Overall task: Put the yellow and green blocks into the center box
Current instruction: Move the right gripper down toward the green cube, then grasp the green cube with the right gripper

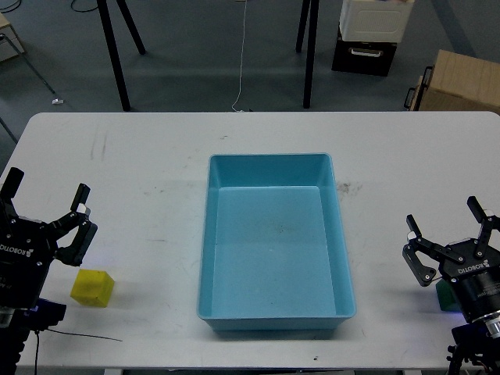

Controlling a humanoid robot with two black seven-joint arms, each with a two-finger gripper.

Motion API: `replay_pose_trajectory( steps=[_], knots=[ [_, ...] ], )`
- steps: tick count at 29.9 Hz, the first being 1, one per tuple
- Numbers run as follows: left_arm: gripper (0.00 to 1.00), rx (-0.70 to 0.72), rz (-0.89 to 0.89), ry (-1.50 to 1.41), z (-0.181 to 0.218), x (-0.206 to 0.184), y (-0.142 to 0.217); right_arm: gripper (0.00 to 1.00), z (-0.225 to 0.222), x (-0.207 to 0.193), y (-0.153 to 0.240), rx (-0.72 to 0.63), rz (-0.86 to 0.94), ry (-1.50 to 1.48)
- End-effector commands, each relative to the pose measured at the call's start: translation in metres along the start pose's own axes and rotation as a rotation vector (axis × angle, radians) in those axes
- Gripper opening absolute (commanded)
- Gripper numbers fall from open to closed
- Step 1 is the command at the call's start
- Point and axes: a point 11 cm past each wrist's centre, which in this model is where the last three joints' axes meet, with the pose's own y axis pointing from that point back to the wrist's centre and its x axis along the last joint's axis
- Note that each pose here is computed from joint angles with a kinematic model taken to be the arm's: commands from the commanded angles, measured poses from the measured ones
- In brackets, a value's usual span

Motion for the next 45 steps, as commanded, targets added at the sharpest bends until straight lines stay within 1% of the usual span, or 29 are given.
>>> replay_pose_trajectory(
  steps=[1, 6, 10, 12, 15, 18, 20, 22, 23, 30, 34, 37, 38, 40, 45],
  knots=[
    [1.00, 0.004, 0.001, -0.002, -0.001, 0.000, 0.000, 1.00, -0.002, 0.000, 0.000, 0.004, -0.003, 0.006],
    [1.00, 0.008, 0.003, -0.005, -0.001, 0.000, 0.000, 1.00, -0.016, 0.000, 0.001, -0.003, 0.012, 0.058],
    [1.00, -0.001, 0.006, -0.002, 0.001, 0.003, -0.001, 1.00, -0.054, -0.005, -0.007, -0.105, 0.058, 0.272],
    [1.00, 0.001, 0.003, -0.003, 0.001, 0.003, -0.003, 1.00, -0.080, -0.016, -0.020, -0.157, 0.072, 0.415],
    [1.00, 0.000, 0.008, -0.003, 0.002, 0.005, -0.003, 1.00, -0.111, -0.045, -0.045, -0.250, 0.049, 0.634],
    [1.00, 0.000, 0.000, -0.003, 0.002, 0.004, -0.006, 1.00, -0.134, -0.074, -0.071, -0.325, 0.030, 0.833],
    [1.00, 0.003, -0.003, -0.003, 0.002, 0.004, -0.007, 1.00, -0.140, -0.088, -0.088, -0.399, 0.039, 0.952],
    [1.00, 0.003, -0.002, -0.002, 0.002, 0.004, -0.007, 1.00, -0.127, -0.099, -0.103, -0.497, 0.013, 1.035],
    [1.00, 0.005, -0.003, -0.003, 0.002, 0.004, -0.007, 1.00, -0.120, -0.100, -0.109, -0.570, 0.015, 1.107],
    [1.00, 0.006, -0.001, -0.003, 0.002, 0.005, -0.007, 1.00, -0.067, -0.076, -0.121, -1.067, -0.001, 1.634],
    [1.00, 0.007, 0.004, -0.003, 0.002, 0.006, -0.006, 1.00, -0.061, -0.076, -0.125, -1.303, 0.004, 1.926],
    [1.00, 0.004, 0.013, 0.000, 0.002, 0.009, -0.005, 1.00, -0.069, -0.067, -0.114, -1.562, -0.041, 2.141],
    [1.00, 0.003, 0.018, 0.001, 0.003, 0.011, -0.004, 1.00, -0.073, -0.063, -0.110, -1.622, -0.051, 2.185],
    [1.00, 0.004, 0.022, 0.002, 0.003, 0.012, -0.004, 1.00, -0.078, -0.057, -0.101, -1.717, -0.077, 2.232],
    [1.00, 0.002, 0.026, 0.004, 0.003, 0.013, -0.003, 1.00, -0.085, -0.043, -0.084, -1.854, -0.096, 2.260]
  ],
)
